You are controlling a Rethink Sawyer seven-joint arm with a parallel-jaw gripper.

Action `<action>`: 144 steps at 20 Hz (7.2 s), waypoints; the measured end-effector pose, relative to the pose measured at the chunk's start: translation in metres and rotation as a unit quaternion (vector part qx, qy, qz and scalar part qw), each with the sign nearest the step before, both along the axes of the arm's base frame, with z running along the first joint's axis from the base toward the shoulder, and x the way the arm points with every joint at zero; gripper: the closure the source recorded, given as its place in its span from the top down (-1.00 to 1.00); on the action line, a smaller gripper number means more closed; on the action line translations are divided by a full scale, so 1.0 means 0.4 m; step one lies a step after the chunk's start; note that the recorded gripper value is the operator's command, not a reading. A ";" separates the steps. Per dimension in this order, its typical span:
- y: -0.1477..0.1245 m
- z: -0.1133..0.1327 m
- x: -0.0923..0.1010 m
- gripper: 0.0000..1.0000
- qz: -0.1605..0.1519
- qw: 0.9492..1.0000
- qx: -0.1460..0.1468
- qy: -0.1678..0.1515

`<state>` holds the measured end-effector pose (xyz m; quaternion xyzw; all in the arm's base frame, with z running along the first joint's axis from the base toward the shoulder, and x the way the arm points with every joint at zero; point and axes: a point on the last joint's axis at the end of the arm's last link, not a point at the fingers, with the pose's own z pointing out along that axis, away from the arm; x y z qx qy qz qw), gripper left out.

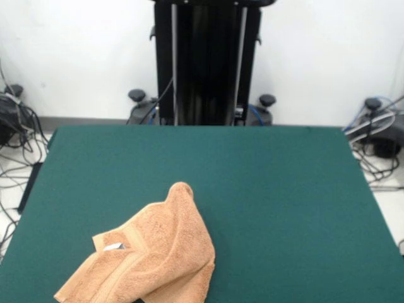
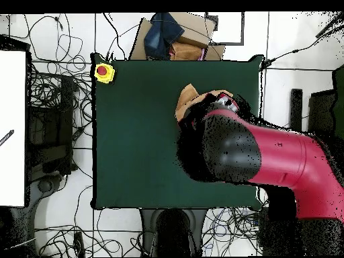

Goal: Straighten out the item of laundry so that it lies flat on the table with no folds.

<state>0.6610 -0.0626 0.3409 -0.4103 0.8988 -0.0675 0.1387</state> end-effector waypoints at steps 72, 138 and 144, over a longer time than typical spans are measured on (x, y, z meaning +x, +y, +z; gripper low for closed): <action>-0.211 -0.497 -0.100 -1.00 -0.073 0.993 0.039 0.089; -0.010 -0.670 -0.008 -1.00 -0.015 0.999 -0.009 0.039; 0.004 -0.695 -0.017 -1.00 -0.011 0.999 -0.012 0.037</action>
